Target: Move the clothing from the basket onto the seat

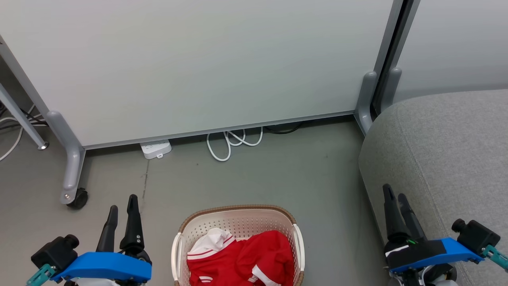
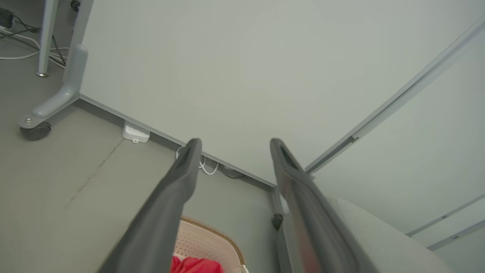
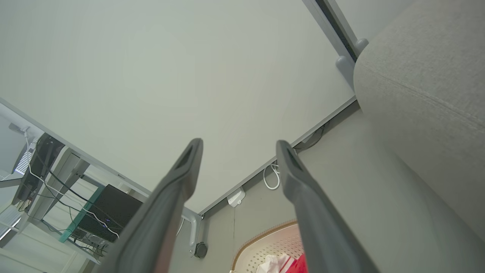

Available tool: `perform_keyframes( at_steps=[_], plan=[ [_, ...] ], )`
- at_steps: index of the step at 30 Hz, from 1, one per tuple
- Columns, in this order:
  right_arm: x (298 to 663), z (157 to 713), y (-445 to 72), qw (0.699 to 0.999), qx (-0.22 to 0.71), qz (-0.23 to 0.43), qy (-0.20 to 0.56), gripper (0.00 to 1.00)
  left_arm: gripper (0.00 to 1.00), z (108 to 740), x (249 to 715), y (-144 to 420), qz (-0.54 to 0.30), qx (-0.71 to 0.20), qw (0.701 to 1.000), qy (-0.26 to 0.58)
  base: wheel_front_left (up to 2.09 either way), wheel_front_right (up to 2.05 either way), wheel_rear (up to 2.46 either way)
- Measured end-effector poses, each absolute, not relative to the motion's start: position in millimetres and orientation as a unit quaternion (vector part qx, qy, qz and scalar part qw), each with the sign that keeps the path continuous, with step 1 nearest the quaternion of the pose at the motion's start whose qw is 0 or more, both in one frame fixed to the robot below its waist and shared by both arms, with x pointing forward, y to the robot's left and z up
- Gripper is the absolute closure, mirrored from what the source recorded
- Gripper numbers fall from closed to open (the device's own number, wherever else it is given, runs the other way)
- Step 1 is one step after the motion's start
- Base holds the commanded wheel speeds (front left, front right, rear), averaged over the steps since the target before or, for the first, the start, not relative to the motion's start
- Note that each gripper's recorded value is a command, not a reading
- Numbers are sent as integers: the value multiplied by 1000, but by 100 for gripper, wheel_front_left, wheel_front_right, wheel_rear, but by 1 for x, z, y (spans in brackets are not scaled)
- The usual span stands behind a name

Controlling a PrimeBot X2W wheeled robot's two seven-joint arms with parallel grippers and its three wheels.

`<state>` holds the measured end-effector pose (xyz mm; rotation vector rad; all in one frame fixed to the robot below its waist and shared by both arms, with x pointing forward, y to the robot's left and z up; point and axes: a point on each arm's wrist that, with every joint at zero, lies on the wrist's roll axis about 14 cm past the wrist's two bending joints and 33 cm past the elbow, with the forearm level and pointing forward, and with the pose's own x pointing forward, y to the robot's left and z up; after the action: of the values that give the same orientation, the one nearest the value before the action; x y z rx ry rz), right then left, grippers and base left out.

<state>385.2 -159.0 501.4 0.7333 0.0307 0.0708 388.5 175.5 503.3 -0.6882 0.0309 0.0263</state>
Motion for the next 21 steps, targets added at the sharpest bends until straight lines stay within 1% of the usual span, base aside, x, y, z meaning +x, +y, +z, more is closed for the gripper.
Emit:
perform_keyframes(
  at_steps=[10, 21],
  plan=[
    [385, 501, -153, 953, 298, 46, 12, 0, 0, 505, 388, 173, 10, -275, 961, 8, 0, 0, 0],
    [386, 504, -144, 969, 239, 63, 3, 0, 0, 511, 389, 169, 2, -213, 977, -5, 0, 0, 0]
  ],
)
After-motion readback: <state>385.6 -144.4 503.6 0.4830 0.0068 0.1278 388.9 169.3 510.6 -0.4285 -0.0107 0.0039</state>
